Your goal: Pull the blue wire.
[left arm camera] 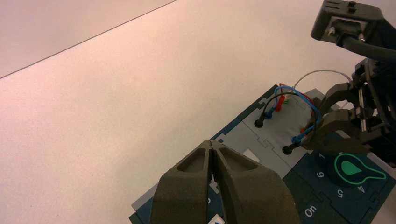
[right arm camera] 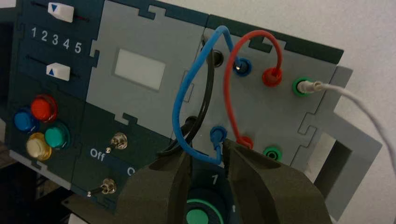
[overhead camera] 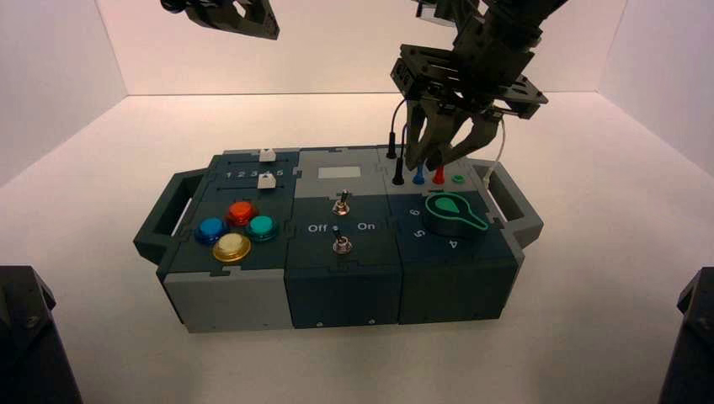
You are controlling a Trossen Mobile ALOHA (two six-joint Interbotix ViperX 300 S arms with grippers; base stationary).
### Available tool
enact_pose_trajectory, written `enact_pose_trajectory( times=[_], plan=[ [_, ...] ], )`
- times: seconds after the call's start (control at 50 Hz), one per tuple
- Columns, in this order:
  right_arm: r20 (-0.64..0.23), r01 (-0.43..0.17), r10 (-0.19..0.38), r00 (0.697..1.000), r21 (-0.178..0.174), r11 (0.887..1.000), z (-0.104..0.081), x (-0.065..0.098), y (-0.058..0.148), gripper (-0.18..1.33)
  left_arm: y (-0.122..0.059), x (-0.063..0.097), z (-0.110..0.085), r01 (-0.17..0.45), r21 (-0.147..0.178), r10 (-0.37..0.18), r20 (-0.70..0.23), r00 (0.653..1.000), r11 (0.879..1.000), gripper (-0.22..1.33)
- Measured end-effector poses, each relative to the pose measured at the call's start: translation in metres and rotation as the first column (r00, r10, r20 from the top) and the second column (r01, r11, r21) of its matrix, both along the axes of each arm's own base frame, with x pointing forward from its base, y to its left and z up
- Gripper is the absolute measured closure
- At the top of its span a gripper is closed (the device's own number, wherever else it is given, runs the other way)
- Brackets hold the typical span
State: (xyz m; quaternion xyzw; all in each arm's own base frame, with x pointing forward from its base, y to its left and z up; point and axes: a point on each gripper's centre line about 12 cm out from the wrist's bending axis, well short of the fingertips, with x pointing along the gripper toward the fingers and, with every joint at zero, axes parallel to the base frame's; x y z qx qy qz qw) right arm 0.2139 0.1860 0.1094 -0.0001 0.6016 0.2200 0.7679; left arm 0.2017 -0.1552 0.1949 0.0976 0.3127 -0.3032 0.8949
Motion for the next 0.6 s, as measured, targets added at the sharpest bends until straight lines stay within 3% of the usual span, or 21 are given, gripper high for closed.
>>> enact_pose_trajectory(
  times=[0.28,0.6],
  plan=[
    [0.003,-0.005,0.005,1.0,-0.007,1.0,-0.0013,0.006,0.0028,0.41,0.0003,-0.0004,0.002,-0.001,-0.006,0.001,0.005,1.0,1.0,1.26],
    [-0.007,-0.005,0.005,1.0,-0.016,1.0,-0.0058,0.0066,0.0031,0.56,0.0003,-0.0004,0.002,0.0,-0.005,0.0,0.006,1.0,1.0,1.26]
  ],
)
